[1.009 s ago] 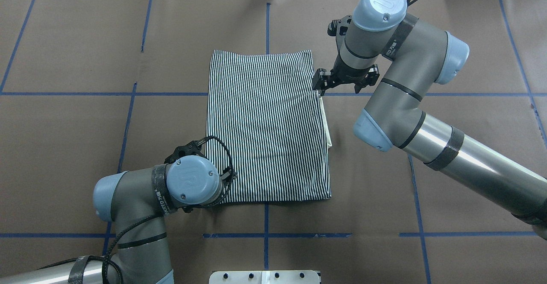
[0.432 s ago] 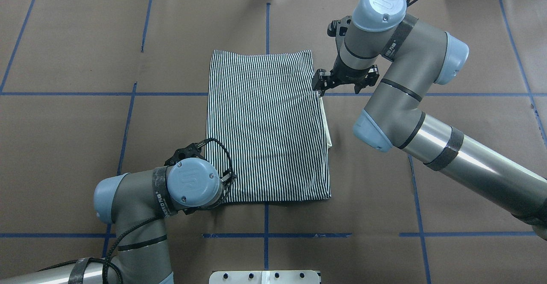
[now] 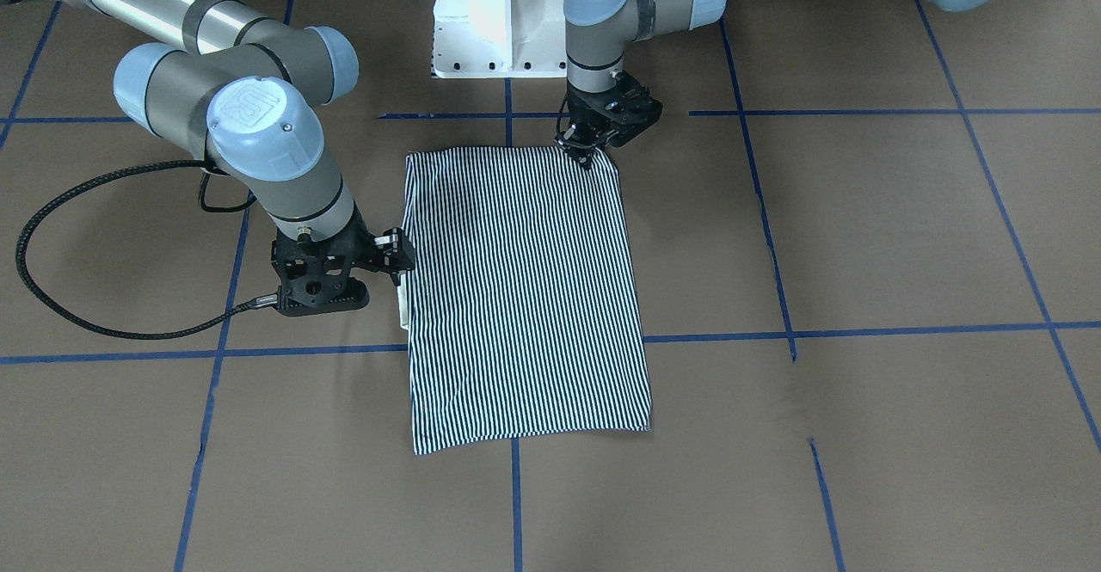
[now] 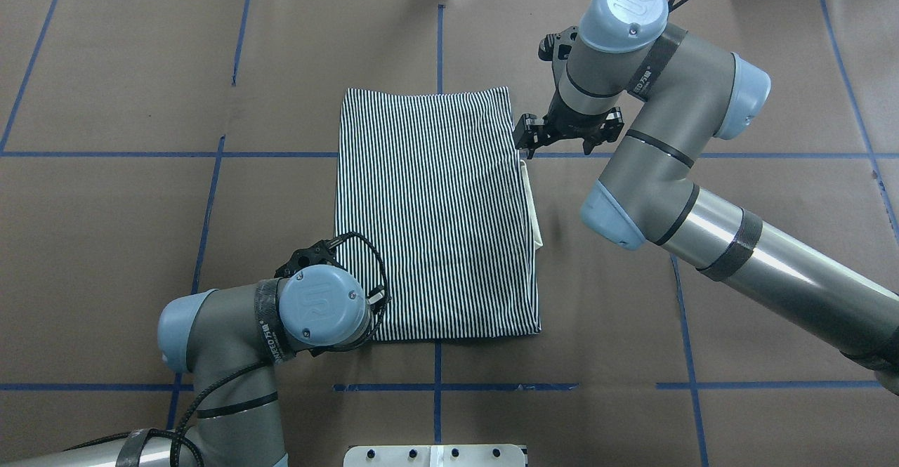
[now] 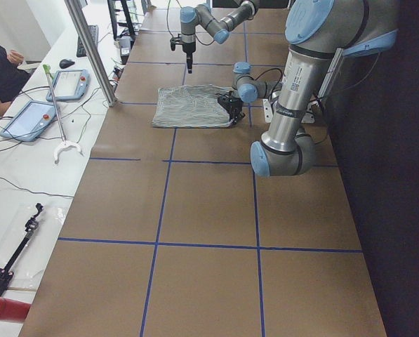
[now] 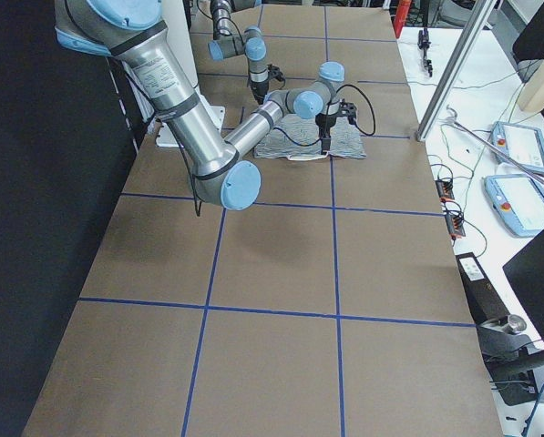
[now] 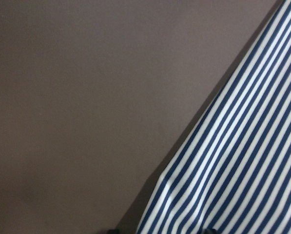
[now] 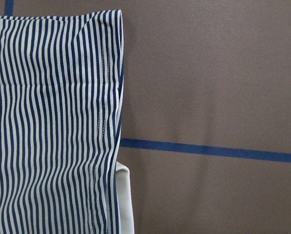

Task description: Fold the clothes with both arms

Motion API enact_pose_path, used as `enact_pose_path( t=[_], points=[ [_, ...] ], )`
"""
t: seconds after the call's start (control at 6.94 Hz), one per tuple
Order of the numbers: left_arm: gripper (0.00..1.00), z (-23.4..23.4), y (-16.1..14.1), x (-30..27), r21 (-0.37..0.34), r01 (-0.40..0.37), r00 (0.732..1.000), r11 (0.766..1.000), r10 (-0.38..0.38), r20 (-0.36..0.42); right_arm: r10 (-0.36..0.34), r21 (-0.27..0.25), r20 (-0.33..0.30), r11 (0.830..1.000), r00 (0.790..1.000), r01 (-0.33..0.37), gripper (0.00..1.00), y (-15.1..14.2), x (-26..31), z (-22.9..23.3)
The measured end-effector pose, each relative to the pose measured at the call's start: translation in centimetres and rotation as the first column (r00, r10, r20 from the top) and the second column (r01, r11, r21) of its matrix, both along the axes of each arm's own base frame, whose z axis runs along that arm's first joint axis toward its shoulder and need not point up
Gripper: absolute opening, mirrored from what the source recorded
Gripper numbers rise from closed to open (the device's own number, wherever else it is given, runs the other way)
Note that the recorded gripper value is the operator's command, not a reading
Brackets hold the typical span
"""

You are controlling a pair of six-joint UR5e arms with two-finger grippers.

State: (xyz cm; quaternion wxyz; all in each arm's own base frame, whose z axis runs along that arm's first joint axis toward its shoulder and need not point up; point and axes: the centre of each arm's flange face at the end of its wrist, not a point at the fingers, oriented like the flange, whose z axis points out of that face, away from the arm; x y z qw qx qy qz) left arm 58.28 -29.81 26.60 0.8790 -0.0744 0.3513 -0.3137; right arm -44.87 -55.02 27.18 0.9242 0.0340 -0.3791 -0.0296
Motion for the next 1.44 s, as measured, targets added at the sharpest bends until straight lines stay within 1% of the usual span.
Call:
enact_pose_path(
  t=[0.29, 0.58, 0.72, 0.86, 1.01, 1.15, 1.3, 1.44],
  points=[
    [0.0, -0.2, 0.1, -0.2, 0.007, -0.01, 1.0, 1.0, 0.01, 0.0, 0.0, 0.0, 0.0, 1.0, 1.0, 0.0, 1.0, 0.0, 0.0, 0.0],
    [0.0, -0.7, 0.1, -1.3, 0.058, -0.057, 0.998, 0.997, 0.057, -0.008, 0.002, -0.001, 0.001, 1.0, 1.0, -0.002, 1.0, 0.0, 0.0, -0.1],
    [0.0, -0.8, 0.2, -1.9, 0.088, -0.083, 0.996, 0.993, 0.085, -0.012, 0.015, -0.013, 0.007, 1.0, 1.0, -0.015, 1.0, 0.2, 0.0, -0.2],
    [0.0, -0.9, 0.2, -2.1, 0.117, -0.11, 0.994, 0.987, 0.112, -0.01, 0.046, -0.055, 0.021, 0.997, 0.999, -0.045, 1.0, 1.2, -0.8, -0.7],
    [0.0, -1.0, 0.2, -2.3, 0.141, -0.132, 0.991, 0.981, 0.135, -0.007, 0.095, -0.132, 0.038, 0.987, 0.995, -0.089, 1.0, 3.8, -2.3, -1.4],
    [0.0, -1.0, 0.2, -2.3, 0.153, -0.144, 0.989, 0.978, 0.147, -0.007, 0.17, -0.233, 0.046, 0.96, 0.984, -0.155, 1.0, 7.6, -3.7, -2.2],
    [0.0, -1.1, 0.2, -2.3, 0.163, -0.153, 0.988, 0.975, 0.156, -0.008, 0.27, -0.333, 0.037, 0.911, 0.962, -0.243, 1.0, 11.9, -5.7, -3.4],
    [0.0, -1.2, 0.3, -2.3, 0.171, -0.161, 0.986, 0.972, 0.165, -0.009, 0.364, -0.405, 0.013, 0.853, 0.931, -0.328, 1.0, 16.1, -8.2, -4.4]
  ],
)
